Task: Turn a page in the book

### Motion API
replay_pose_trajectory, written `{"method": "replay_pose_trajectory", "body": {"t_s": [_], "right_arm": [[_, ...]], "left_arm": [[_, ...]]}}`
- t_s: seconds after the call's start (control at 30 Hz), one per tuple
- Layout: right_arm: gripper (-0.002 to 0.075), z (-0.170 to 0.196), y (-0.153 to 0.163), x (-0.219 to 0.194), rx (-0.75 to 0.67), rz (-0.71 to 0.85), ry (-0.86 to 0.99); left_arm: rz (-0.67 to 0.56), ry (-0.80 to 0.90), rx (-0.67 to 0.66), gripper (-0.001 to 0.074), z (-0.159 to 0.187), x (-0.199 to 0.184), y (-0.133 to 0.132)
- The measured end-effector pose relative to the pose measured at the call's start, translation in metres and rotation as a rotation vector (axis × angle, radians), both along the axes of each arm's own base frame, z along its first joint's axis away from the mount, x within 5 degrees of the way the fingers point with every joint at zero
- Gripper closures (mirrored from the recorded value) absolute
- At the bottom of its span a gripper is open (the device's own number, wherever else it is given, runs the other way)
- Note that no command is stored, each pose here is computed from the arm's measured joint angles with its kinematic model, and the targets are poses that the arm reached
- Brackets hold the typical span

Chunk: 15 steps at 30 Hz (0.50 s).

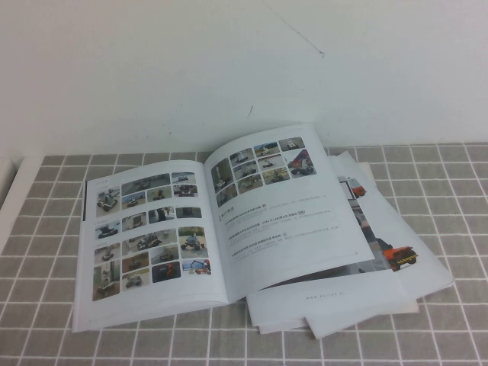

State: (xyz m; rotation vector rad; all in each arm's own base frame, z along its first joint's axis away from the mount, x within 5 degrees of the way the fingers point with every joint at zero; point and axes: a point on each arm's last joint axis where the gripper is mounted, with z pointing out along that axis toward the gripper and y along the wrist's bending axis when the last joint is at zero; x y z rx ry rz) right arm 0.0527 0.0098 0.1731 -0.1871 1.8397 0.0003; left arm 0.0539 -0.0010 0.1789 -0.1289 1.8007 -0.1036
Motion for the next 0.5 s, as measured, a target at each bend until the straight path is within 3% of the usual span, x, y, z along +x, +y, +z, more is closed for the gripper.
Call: {"method": "replay_pose_trajectory", "body": {"t_s": [0.27,0.5], "right_arm": [[0.0729,0.013,-0.003,0.003,0.077,-0.048,-0.137],[0.0729,0.042,-0.018,0.002,0.209,-0.207,-0.470]], "left_arm": [[0.035,-0.288,-0.114,0.0738,0.026,0.002,0.002],[0.048,-0.675,-0.187,0.0738,0.059,-0.006,0.006]]}}
